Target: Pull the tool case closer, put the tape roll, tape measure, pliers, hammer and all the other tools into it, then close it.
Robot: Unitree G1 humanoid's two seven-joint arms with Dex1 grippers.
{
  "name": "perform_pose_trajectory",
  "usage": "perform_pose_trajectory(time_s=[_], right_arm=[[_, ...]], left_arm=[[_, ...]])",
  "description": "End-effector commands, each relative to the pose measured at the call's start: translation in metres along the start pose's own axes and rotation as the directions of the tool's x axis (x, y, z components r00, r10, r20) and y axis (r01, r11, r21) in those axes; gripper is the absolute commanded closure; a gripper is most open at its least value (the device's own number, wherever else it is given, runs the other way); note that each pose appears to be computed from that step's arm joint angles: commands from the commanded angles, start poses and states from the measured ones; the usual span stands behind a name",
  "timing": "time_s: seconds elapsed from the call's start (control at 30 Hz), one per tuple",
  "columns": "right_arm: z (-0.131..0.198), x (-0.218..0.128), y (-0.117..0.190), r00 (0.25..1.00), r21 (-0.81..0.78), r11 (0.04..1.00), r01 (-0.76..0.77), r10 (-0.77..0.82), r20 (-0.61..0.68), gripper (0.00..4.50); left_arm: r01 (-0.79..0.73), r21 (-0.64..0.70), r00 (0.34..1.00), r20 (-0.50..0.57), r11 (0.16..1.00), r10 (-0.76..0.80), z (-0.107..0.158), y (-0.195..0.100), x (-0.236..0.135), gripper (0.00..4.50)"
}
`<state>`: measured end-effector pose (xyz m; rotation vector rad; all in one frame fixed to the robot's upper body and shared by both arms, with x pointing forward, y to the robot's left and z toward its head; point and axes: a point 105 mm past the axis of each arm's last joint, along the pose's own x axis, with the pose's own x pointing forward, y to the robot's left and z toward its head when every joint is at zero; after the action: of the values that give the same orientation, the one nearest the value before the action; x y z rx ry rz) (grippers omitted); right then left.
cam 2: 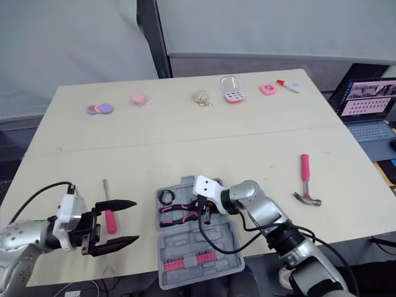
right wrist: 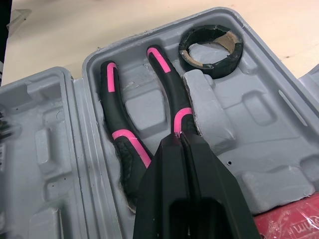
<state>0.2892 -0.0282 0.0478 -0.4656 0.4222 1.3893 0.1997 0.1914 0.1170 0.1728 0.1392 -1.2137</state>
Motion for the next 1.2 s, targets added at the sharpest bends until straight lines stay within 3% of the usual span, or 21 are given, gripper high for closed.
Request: perform_pose_trajectory(time_s=[0.03, 0.47, 0.8, 0.97, 1.2], right_arm=[[-0.073, 0.003, 0.011, 0.968, 0.162, 0.986, 0.043, -0.001, -0.252, 4.43], [0.006, -0.013, 0.001, 0.996, 0.111, 0.992, 0.066, -0.073, 0.059, 4.43], [0.052, -0.039, 0.013, 0.978, 0.038, 0.997, 0.065, -0.071, 0.194, 4.43], [0.050, -0.067, 0.017, 0.970, 0.044, 0.990, 0.132, -0.138, 0.198, 4.43], [0.006, -0.130, 0.026, 0.935, 0.120, 0.938, 0.324, -0.337, 0.110, 4.43]], left_arm=[[-0.002, 0.016, 1.000, 0.010, 1.000, 0.002, 0.002, 0.001, 0.000, 0.00], [0.007, 0.018, 1.000, 0.022, 1.000, -0.008, 0.003, -0.002, 0.005, 0.00], [0.030, 0.017, 0.999, 0.033, 0.999, -0.030, 0.003, -0.002, 0.010, 0.00], [0.027, 0.007, 0.998, 0.048, 1.000, -0.027, 0.003, 0.000, 0.011, 0.00], [-0.089, -0.037, 0.995, 0.050, 0.995, 0.091, 0.001, 0.007, -0.003, 0.00]])
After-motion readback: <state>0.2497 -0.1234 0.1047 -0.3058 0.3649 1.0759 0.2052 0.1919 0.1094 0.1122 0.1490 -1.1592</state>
